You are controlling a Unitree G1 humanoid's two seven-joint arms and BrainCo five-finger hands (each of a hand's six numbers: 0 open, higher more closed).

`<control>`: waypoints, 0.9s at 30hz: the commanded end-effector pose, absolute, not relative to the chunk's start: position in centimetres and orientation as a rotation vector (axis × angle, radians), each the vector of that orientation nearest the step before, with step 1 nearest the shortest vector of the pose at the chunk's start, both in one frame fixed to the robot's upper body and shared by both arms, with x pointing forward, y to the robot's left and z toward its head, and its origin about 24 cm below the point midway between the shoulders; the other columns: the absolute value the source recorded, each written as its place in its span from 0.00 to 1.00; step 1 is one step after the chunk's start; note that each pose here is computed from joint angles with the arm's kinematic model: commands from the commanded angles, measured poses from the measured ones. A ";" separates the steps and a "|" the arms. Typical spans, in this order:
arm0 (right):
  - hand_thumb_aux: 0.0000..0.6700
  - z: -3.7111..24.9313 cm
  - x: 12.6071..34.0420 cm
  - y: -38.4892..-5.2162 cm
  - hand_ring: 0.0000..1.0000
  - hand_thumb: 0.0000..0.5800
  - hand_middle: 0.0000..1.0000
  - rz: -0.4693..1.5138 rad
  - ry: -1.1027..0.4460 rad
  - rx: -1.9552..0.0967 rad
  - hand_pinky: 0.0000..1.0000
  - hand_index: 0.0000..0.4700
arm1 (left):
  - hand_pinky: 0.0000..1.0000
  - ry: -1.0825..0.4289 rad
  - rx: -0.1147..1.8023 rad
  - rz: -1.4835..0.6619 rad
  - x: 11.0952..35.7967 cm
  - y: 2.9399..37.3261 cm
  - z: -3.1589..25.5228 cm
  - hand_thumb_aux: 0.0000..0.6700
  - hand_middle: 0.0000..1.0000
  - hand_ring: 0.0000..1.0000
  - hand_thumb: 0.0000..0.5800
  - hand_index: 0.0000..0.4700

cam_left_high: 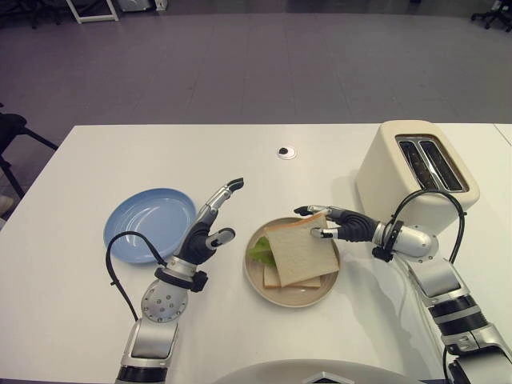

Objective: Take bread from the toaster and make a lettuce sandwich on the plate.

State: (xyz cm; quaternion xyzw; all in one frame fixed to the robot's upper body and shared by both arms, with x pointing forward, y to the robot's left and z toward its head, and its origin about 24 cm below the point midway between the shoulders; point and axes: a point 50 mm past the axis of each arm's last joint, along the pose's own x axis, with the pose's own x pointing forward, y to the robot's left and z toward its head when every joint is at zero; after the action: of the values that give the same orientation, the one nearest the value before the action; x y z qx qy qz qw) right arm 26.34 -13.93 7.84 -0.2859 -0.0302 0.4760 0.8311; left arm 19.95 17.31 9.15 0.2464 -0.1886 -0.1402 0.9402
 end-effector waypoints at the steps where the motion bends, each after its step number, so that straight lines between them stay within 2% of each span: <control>1: 0.23 8.2 26.3 -13.2 0.00 0.41 0.00 1.011 -0.121 -0.687 0.00 0.23 | 0.00 -0.372 0.492 -0.293 20.1 17.3 8.9 0.00 0.00 0.00 0.00 0.00; 2: 0.00 8.3 26.4 -13.1 0.00 0.00 0.00 1.006 -0.127 -0.702 0.00 0.00 | 0.00 -0.372 0.491 -0.295 20.1 17.3 8.9 0.00 0.00 0.00 0.00 0.00; 8: 0.00 7.6 27.3 -13.1 0.00 0.00 0.00 0.957 -0.113 -0.777 0.00 0.00 | 0.00 -0.372 0.488 -0.302 20.1 17.2 8.9 0.00 0.00 0.00 0.00 0.00; 12: 0.00 7.9 27.2 -12.9 0.00 0.00 0.00 0.954 -0.142 -0.785 0.00 0.00 | 0.00 -0.372 0.487 -0.306 20.1 17.2 9.0 0.00 0.00 0.00 0.00 0.00; 14: 0.00 8.5 27.0 -12.9 0.00 0.00 0.00 0.957 -0.184 -0.782 0.00 0.00 | 0.00 -0.371 0.487 -0.309 20.1 17.1 9.0 0.00 0.00 0.00 0.00 0.00; 19: 0.00 12.2 26.2 -13.4 0.00 0.00 0.00 0.934 -0.414 -0.765 0.00 0.00 | 0.00 -0.372 0.526 -0.355 19.9 16.8 9.0 0.00 0.00 0.00 0.00 0.00; 21: 0.00 13.5 25.1 -14.5 0.00 0.00 0.00 0.933 -0.481 -0.786 0.00 0.00 | 0.00 -0.382 0.600 -0.454 18.9 16.2 9.5 0.00 0.00 0.00 0.00 0.00; 23: 0.00 13.6 23.1 -16.1 0.00 0.00 0.00 1.015 -0.477 -0.906 0.00 0.00 | 0.00 -0.353 0.708 -0.595 17.0 16.1 10.0 0.00 0.00 0.00 0.00 0.00; 24: 0.00 12.9 21.8 -17.0 0.00 0.00 0.00 1.095 -0.417 -0.996 0.00 0.00 | 0.08 -0.325 0.767 -0.650 16.0 16.4 10.3 0.00 0.08 0.08 0.00 0.00; 25: 0.08 12.1 20.7 -17.9 0.00 0.15 0.00 1.169 -0.357 -1.076 0.00 0.08 | 0.72 -0.299 0.816 -0.689 15.2 16.7 10.5 0.23 0.72 0.72 0.41 0.23; 26: 0.35 11.4 19.8 -18.5 0.42 0.58 0.42 1.227 -0.287 -1.126 0.42 0.35 | 1.00 -0.266 0.860 -0.726 14.5 17.1 10.7 0.63 1.00 1.00 0.86 0.63; 27: 1.00 10.8 18.9 -19.0 1.00 1.00 1.00 1.275 -0.229 -1.148 1.00 1.00 | 1.00 -0.227 0.890 -0.776 13.9 17.4 10.7 1.00 1.00 1.00 1.00 1.00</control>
State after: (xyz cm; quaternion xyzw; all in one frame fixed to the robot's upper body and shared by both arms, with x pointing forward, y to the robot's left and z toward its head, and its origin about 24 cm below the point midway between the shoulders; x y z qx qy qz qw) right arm 20.50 -18.12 11.68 -0.4788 -0.1458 0.5262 0.6875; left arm 15.00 16.80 10.47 0.3818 -0.1399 -0.3296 0.8521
